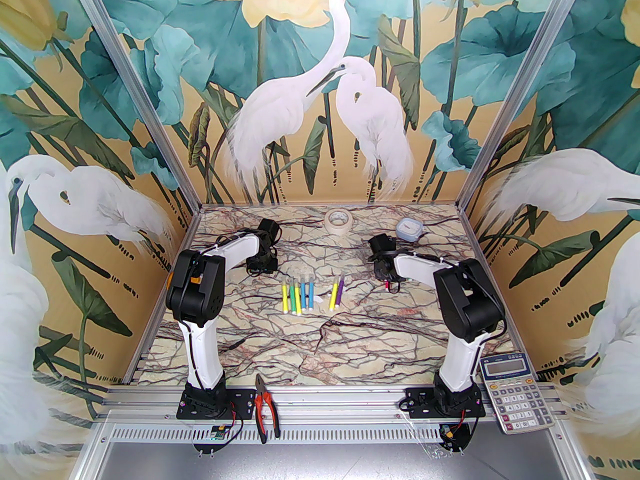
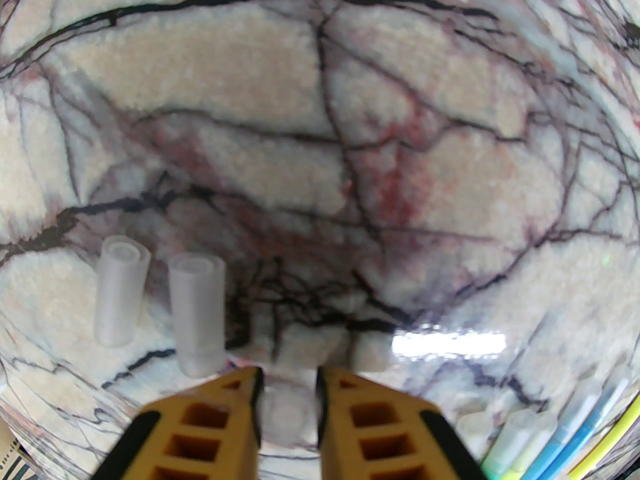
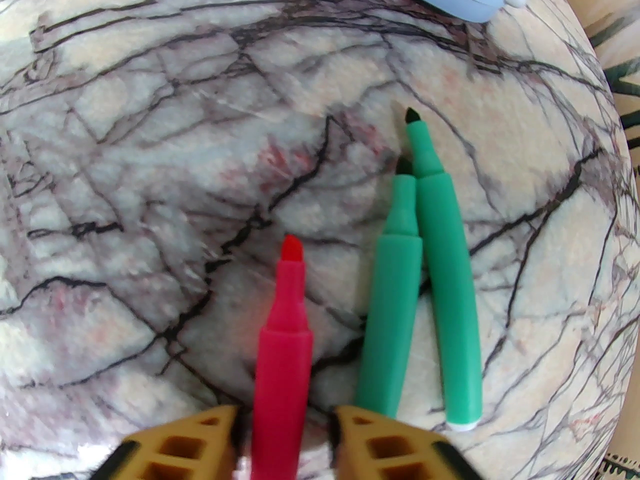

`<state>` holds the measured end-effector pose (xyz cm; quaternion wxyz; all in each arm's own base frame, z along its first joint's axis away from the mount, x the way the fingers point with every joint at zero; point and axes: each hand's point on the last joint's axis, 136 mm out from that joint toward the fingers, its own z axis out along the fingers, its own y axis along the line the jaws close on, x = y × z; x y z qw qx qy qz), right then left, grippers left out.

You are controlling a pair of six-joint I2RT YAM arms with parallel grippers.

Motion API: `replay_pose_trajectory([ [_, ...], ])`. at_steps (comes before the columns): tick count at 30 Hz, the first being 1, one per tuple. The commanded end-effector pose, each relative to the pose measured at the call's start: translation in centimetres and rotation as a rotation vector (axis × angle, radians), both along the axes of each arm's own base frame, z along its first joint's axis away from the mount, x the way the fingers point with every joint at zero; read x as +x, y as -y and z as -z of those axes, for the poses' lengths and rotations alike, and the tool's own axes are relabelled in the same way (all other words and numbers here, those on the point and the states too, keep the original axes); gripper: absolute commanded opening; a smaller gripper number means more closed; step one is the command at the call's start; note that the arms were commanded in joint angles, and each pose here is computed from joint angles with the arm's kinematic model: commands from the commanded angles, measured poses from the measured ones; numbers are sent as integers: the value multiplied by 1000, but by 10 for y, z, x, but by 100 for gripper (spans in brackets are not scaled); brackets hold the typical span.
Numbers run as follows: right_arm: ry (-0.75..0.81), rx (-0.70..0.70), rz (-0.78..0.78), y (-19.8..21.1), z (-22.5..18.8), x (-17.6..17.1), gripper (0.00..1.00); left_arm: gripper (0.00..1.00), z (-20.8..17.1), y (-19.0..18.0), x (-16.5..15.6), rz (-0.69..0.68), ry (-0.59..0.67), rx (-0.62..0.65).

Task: Open the pen caps

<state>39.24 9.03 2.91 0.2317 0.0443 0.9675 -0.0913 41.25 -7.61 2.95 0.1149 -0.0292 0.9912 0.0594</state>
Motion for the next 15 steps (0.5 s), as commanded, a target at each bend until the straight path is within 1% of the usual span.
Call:
replay_pose_trajectory([
  [1, 62, 20, -61, -15, -29, -1, 48, 29, -29, 6, 6, 4, 61, -57],
  [5, 59, 84, -128, -44, -38, -8, 49, 36, -36, 11, 6, 2, 89, -93],
  [10, 16, 188, -236, -89, -39, -30, 50, 43, -43, 19, 6, 12, 129, -153],
  [12, -11, 227, -278, -106, -35, -40, 50, 46, -46, 26, 5, 37, 145, -191],
  [15, -55, 283, -325, -127, -28, -53, 51, 54, -53, 42, 4, 86, 179, -286],
])
